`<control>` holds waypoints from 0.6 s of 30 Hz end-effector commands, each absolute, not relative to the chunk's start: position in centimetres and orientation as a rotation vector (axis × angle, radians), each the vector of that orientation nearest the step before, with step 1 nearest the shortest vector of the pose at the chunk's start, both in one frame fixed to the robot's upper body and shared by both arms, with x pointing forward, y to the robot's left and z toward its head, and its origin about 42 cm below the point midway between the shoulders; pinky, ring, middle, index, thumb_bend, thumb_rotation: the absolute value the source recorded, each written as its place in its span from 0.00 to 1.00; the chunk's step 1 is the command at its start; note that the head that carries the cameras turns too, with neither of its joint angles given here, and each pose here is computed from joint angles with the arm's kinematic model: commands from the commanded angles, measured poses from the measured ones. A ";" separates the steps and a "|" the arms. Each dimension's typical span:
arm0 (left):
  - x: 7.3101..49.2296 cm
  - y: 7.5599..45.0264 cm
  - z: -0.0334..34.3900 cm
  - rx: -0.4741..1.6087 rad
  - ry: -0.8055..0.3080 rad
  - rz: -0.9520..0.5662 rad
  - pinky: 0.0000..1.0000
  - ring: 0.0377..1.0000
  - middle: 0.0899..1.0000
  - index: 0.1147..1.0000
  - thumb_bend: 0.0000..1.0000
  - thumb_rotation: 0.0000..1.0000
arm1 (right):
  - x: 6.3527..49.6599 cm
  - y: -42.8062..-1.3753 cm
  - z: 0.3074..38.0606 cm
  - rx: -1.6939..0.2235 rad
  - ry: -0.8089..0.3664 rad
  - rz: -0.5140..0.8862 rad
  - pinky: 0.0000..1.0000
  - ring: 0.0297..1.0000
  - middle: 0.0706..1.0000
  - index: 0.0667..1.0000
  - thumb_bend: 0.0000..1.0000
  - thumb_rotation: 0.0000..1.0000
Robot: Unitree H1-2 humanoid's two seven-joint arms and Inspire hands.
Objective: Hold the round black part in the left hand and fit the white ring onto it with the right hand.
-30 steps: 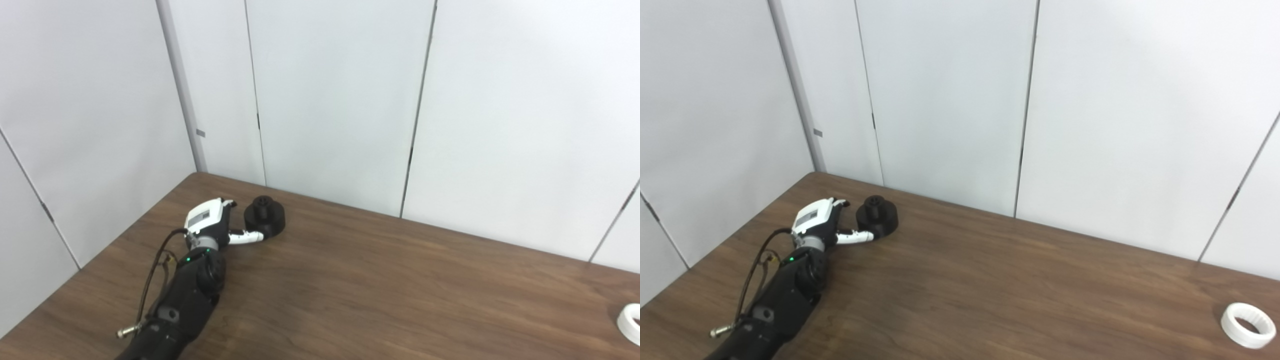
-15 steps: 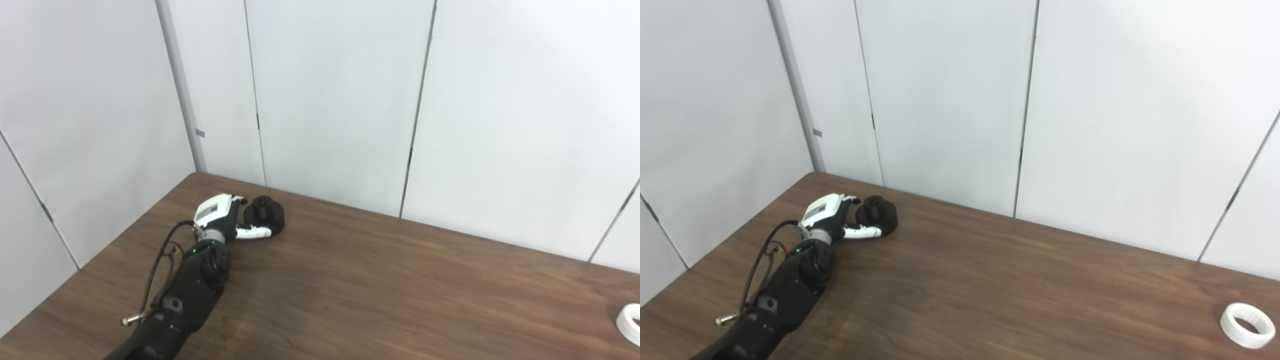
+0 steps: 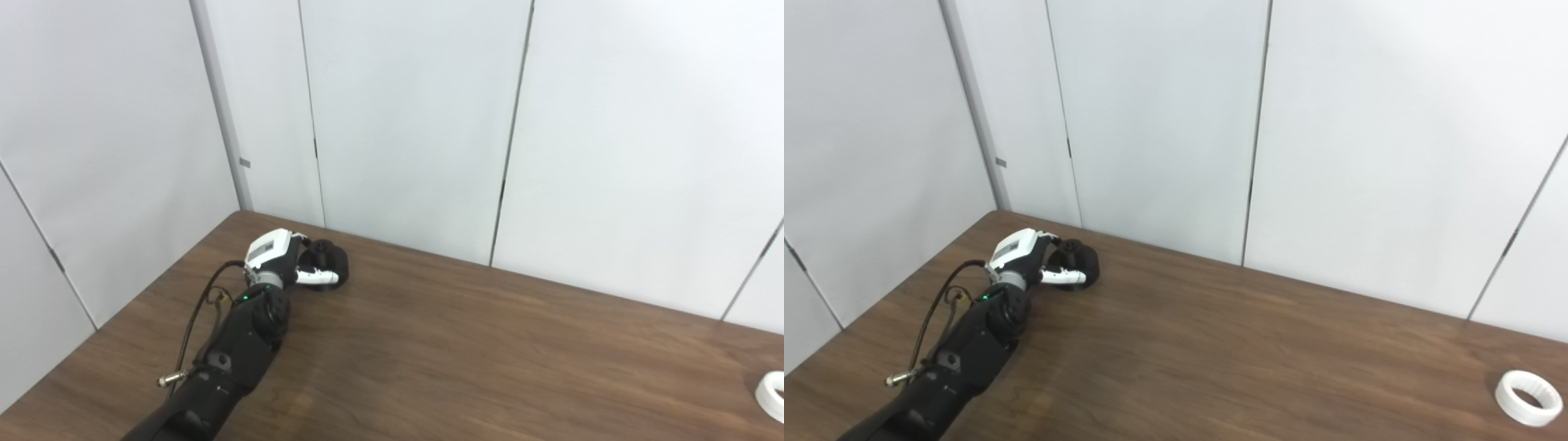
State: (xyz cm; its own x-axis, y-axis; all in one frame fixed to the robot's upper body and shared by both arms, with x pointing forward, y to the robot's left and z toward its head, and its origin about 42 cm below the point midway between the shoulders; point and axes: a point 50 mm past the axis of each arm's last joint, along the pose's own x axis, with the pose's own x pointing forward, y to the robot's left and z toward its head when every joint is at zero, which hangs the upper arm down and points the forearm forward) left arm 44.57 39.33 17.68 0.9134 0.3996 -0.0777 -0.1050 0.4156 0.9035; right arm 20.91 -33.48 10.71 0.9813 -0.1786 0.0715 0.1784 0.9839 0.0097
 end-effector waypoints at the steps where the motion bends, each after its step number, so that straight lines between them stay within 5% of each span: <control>1: 46.1 39.4 21.2 1.120 0.195 0.375 1.00 1.00 0.94 0.78 1.00 0.49 | 20.8 -33.4 11.5 0.016 -0.111 -0.182 0.79 0.88 0.88 0.85 0.85 0.82; 18: 46.6 39.6 19.8 1.160 0.252 0.374 1.00 0.99 0.93 0.79 1.00 0.49 | 20.6 -33.5 11.7 0.001 -0.108 -0.190 0.82 0.88 0.89 0.87 0.83 0.83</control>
